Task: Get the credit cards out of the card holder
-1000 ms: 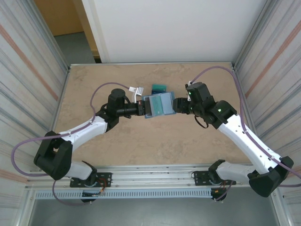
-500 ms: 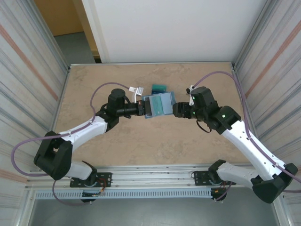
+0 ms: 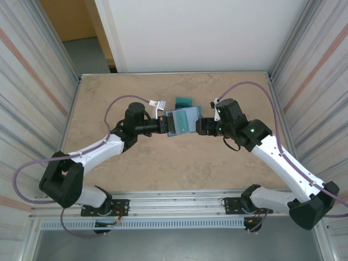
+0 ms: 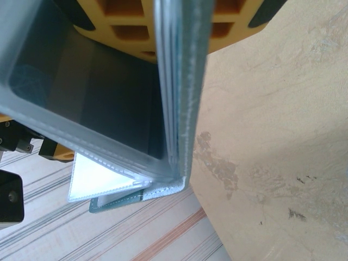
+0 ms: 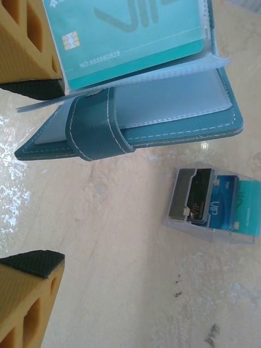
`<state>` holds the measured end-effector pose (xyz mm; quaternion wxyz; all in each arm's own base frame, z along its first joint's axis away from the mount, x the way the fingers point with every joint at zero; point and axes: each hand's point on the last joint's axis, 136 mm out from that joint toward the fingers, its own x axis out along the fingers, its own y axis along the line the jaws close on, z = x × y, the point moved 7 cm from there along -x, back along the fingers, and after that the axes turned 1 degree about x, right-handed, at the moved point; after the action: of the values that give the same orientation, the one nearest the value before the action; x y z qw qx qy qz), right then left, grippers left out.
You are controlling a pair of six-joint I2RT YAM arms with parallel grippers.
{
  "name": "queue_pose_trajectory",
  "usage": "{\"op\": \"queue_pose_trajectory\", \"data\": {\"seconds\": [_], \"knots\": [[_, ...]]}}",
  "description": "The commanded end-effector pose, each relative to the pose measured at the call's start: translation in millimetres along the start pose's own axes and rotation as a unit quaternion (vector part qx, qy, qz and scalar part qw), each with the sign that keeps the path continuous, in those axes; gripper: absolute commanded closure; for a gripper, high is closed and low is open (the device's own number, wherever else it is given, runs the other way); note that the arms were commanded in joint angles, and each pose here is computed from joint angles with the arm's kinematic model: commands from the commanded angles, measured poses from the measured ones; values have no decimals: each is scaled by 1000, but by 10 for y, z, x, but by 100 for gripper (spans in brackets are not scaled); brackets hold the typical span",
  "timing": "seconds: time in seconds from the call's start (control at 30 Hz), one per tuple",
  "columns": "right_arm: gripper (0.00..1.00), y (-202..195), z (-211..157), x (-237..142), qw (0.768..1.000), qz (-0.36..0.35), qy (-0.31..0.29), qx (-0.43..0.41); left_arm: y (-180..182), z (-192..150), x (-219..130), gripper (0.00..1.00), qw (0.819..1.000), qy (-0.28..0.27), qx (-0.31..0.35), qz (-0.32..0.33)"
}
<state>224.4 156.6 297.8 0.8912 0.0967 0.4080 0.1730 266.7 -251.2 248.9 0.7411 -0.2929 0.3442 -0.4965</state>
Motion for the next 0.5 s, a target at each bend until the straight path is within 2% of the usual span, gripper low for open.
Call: {"op": "queue_pose_trajectory", "data": {"seconds": [0.0, 0.17, 0.47], "knots": [[27, -112, 48, -87, 999, -23, -27, -9, -93, 62, -29, 100, 1000, -5, 15, -24], [30, -214, 22, -62, 999, -26, -24, -5, -110, 75, -33, 100, 999, -5, 17, -27], [30, -89, -22, 75, 999, 39, -13, -24, -110, 87, -16, 100, 1000, -4, 14, -28]]}}
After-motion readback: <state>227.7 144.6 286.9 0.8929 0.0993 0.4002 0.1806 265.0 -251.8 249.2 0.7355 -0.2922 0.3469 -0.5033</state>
